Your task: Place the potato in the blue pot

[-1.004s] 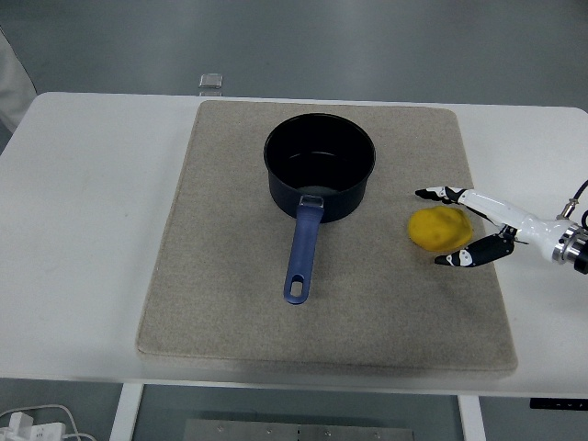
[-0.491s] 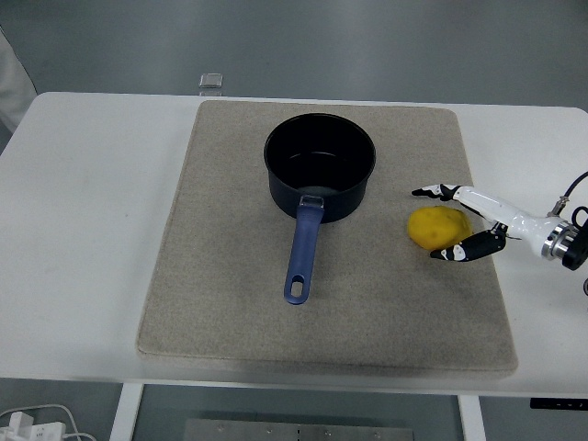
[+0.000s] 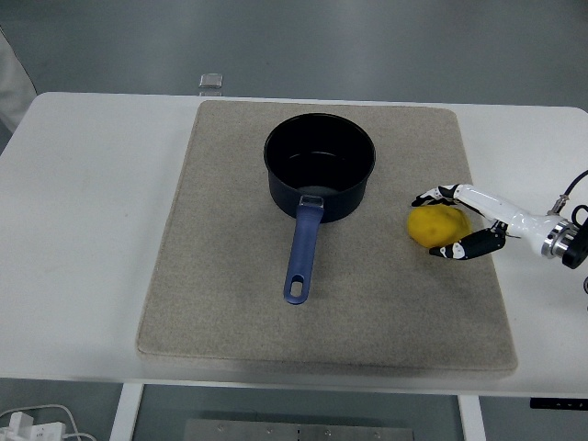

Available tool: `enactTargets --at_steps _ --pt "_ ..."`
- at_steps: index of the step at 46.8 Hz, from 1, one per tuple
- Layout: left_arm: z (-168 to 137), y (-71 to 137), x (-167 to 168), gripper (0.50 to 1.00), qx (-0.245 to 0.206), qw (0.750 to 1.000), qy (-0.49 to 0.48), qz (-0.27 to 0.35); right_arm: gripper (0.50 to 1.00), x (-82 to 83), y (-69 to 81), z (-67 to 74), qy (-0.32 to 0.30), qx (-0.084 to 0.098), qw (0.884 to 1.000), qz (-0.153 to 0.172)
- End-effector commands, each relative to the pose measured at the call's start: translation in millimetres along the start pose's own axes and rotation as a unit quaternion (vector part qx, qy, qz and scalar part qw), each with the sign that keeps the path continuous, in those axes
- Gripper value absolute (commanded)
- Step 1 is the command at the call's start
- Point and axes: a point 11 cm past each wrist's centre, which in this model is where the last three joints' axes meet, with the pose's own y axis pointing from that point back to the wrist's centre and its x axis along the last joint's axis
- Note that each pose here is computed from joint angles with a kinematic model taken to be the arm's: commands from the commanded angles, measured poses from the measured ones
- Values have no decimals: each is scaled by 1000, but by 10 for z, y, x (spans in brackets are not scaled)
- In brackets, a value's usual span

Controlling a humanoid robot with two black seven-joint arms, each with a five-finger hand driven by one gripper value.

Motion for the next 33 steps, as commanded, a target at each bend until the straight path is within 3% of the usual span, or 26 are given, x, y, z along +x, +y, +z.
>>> enactTargets --at_steps 1,27,33 --pt "0 0 0 1000 0 1000 0 0 500 -8 2 4 -1 0 1000 -1" --pt "0 0 0 1000 0 1000 0 0 500 34 6 0 0 -1 1000 3" --pt "0 0 0 1000 0 1000 0 0 500 214 -1 -59 9 4 1000 15"
